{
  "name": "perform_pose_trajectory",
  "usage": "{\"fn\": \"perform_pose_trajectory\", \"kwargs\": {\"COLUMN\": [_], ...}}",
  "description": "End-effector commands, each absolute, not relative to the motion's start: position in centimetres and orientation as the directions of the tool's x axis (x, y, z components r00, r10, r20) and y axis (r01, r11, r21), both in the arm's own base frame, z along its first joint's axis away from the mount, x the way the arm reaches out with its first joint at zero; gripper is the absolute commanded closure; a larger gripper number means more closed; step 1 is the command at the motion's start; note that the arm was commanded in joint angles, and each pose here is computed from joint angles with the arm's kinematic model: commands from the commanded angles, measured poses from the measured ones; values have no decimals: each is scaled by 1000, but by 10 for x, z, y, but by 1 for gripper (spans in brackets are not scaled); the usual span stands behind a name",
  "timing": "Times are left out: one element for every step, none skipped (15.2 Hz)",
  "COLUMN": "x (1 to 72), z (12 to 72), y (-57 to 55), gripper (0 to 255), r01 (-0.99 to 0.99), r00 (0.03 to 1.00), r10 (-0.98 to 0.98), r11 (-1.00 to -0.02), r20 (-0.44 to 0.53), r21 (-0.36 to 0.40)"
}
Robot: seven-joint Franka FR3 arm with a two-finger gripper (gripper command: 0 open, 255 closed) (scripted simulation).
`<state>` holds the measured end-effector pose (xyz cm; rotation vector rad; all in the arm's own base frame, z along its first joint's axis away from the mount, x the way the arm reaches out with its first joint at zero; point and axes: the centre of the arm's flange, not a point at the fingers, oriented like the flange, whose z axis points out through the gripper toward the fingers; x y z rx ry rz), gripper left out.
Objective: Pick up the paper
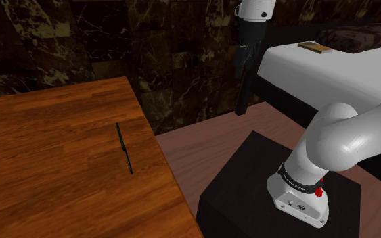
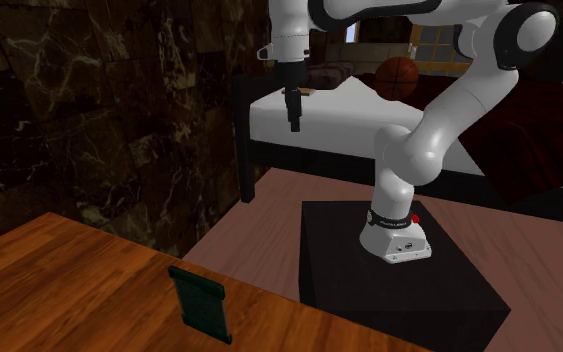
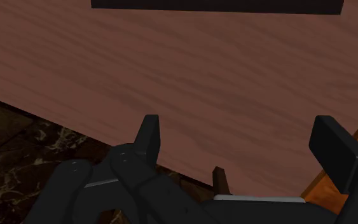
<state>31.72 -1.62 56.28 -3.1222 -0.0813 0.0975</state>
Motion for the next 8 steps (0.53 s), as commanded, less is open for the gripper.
{"fn": "perform_pose_trajectory", "kwargs": {"x": [317,315,313,311,310,308,307,306], "z": [563,561,559,557,554,552,550,547], "y": [-16,-3,10,24,37,51,64,77], "gripper": [0,0,0,0,0,0,0,0], "r01": [51,39,26,13,0,-13,-26,-39], "r00": [997,998,999,1000,1000,1000,999,998], "r10": [53,39,26,13,0,-13,-26,-39], "r11": [-999,-999,-1000,-1000,-1000,-1000,-1000,-999], "r20": [-62,-46,-30,-14,2,18,34,50], "r21": [-18,-15,-12,-9,-6,-3,-1,1]}}
